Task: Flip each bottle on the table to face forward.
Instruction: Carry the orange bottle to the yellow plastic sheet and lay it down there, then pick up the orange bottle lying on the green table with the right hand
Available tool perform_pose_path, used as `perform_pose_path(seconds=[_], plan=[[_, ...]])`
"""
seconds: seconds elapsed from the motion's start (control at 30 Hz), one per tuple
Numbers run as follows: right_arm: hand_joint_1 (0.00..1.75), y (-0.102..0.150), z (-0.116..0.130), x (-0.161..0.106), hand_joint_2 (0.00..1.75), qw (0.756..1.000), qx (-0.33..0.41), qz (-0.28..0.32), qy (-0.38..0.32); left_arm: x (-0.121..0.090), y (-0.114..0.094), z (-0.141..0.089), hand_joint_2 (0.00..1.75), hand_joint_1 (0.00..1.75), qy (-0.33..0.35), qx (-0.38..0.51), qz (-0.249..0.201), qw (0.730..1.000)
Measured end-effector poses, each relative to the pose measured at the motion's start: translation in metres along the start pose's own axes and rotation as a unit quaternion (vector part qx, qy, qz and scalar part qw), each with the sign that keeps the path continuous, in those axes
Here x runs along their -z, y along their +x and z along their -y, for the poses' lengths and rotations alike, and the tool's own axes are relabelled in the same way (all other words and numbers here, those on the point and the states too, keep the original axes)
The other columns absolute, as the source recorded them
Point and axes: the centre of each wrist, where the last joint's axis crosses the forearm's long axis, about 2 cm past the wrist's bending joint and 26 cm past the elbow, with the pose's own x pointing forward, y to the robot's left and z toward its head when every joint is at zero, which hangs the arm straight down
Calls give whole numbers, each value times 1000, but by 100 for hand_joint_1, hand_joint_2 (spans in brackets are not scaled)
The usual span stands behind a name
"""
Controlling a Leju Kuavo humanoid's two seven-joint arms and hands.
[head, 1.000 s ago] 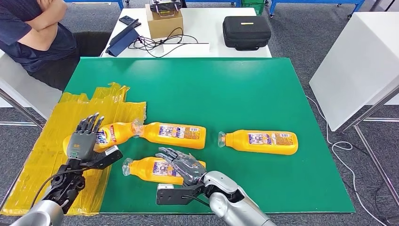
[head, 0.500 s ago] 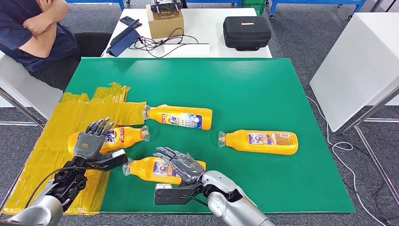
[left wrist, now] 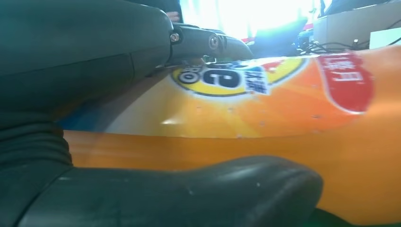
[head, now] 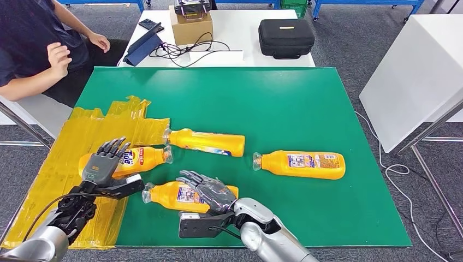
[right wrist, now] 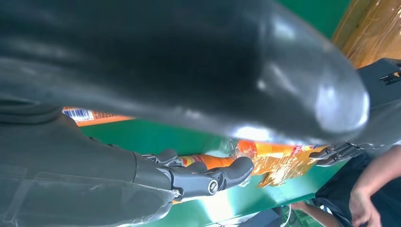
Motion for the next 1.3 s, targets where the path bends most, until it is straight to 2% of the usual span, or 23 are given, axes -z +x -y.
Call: perform_pose_path(seconds=[0.13,0.2,0.27,0.37,0.43,0.5,0.6,0.77,1.0,1.3], plan=[[0,2,0,1,0,1000,3,1,-1,-1,-4,-2,0,0,16,-42,2,999],[0,2,0,2,0,1000,4,1,0,-2,-7,-5,0,0,47,-123,5,991],[0,2,0,1,0,1000,4,1,0,-3,-9,-10,0,0,102,-247,3,964],[0,2,-1,2,0,1000,6,0,1,-5,-11,-27,0,0,205,-413,8,888],[0,1,-1,2,87,1000,7,-1,1,-6,-13,-43,0,0,262,-472,29,841],[0,1,-1,3,175,1000,7,-2,0,-11,-15,-58,0,0,303,-502,53,808],[0,1,-1,4,175,1000,-1,-10,-6,-18,-14,-74,0,0,339,-511,82,785],[0,1,-5,6,175,999,-22,-37,-10,-21,-7,-86,0,0,363,-510,107,773],[0,0,-15,9,175,994,-63,-87,-3,-17,4,-91,0,0,375,-514,122,762],[0,-3,-23,12,175,987,-100,-122,6,-13,13,-92,0,0,374,-521,132,756]])
